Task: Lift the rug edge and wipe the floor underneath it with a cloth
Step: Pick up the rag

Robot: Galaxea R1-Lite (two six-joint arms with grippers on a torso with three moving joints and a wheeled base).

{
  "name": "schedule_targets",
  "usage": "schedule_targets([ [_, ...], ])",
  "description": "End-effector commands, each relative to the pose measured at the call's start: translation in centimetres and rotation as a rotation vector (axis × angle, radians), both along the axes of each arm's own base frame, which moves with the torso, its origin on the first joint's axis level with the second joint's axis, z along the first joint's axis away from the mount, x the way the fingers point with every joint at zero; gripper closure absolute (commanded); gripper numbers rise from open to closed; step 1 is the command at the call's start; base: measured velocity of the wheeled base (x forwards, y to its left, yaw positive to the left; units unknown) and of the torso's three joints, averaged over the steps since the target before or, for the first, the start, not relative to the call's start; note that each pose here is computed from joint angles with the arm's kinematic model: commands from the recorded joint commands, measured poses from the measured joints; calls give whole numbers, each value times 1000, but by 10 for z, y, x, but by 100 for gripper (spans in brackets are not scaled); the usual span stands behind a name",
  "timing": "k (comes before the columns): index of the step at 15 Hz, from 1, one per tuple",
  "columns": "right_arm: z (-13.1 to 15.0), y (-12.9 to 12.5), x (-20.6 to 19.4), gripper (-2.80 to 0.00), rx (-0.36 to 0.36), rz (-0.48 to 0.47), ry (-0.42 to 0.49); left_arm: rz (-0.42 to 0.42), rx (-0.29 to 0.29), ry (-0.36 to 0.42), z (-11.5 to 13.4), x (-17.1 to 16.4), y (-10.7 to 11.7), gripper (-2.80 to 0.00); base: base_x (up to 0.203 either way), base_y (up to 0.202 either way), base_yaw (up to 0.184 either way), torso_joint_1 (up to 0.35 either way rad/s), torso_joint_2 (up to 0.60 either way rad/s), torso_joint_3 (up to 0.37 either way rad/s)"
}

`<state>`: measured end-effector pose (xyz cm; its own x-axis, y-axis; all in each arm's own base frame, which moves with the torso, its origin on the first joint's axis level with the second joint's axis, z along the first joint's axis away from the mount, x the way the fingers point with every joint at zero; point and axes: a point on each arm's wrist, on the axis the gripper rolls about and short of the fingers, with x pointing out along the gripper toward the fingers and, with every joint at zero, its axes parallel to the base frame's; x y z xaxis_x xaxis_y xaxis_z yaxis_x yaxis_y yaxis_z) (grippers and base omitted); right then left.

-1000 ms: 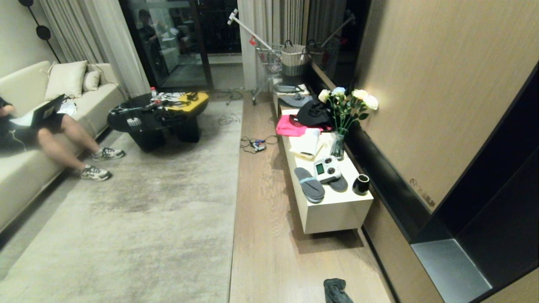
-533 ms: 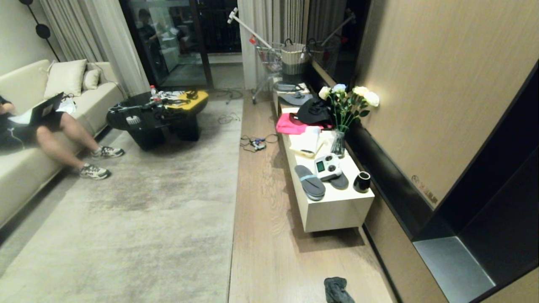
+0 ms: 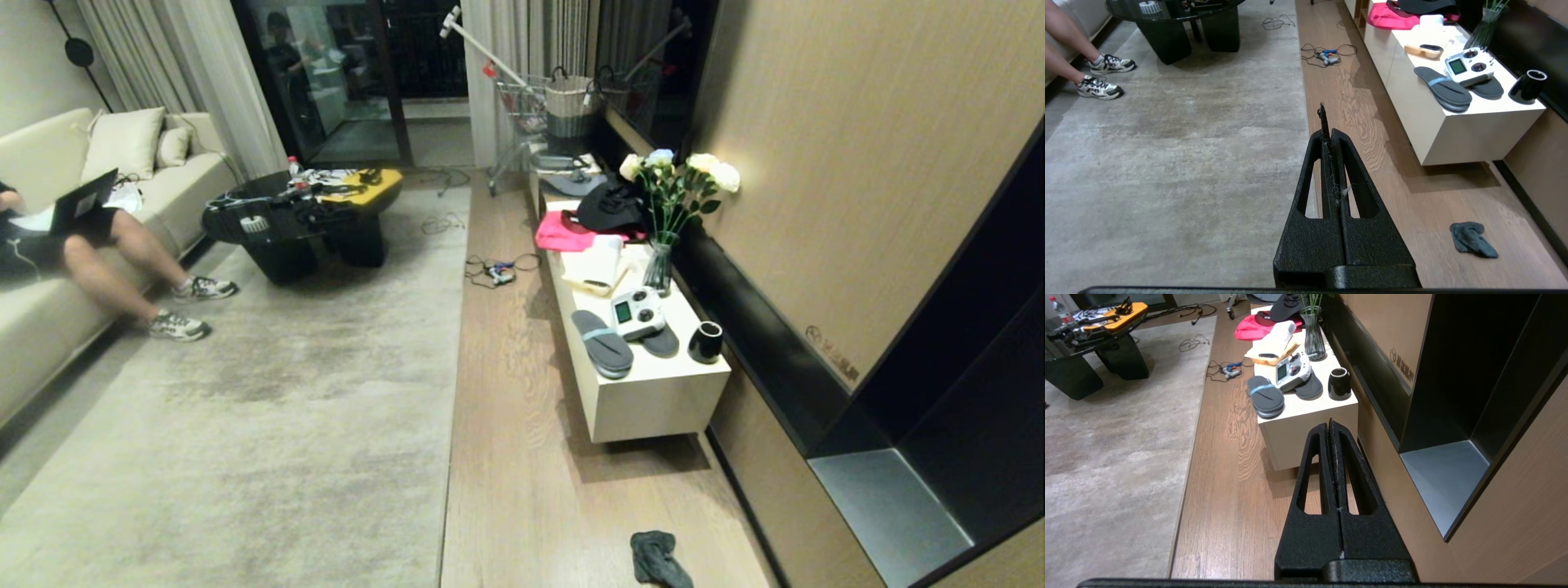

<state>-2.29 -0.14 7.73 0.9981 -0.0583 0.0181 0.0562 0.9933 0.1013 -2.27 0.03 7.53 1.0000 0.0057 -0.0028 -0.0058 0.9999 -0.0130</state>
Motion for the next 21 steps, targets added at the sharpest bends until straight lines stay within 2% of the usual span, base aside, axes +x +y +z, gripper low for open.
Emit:
schedule_targets([
  [1, 0, 0, 0, 0, 1, 0, 0, 0, -1, 0, 0, 0, 0, 0, 0, 0, 0, -139, 378, 236],
  [11, 0, 0, 0, 0, 1, 0, 0, 0, -1, 2, 0, 0, 0, 0, 0, 0, 0, -177, 526, 343],
  [21, 0, 0, 0, 0, 1, 0, 0, 0, -1, 2, 0, 0, 0, 0, 0, 0, 0, -96, 483, 378],
])
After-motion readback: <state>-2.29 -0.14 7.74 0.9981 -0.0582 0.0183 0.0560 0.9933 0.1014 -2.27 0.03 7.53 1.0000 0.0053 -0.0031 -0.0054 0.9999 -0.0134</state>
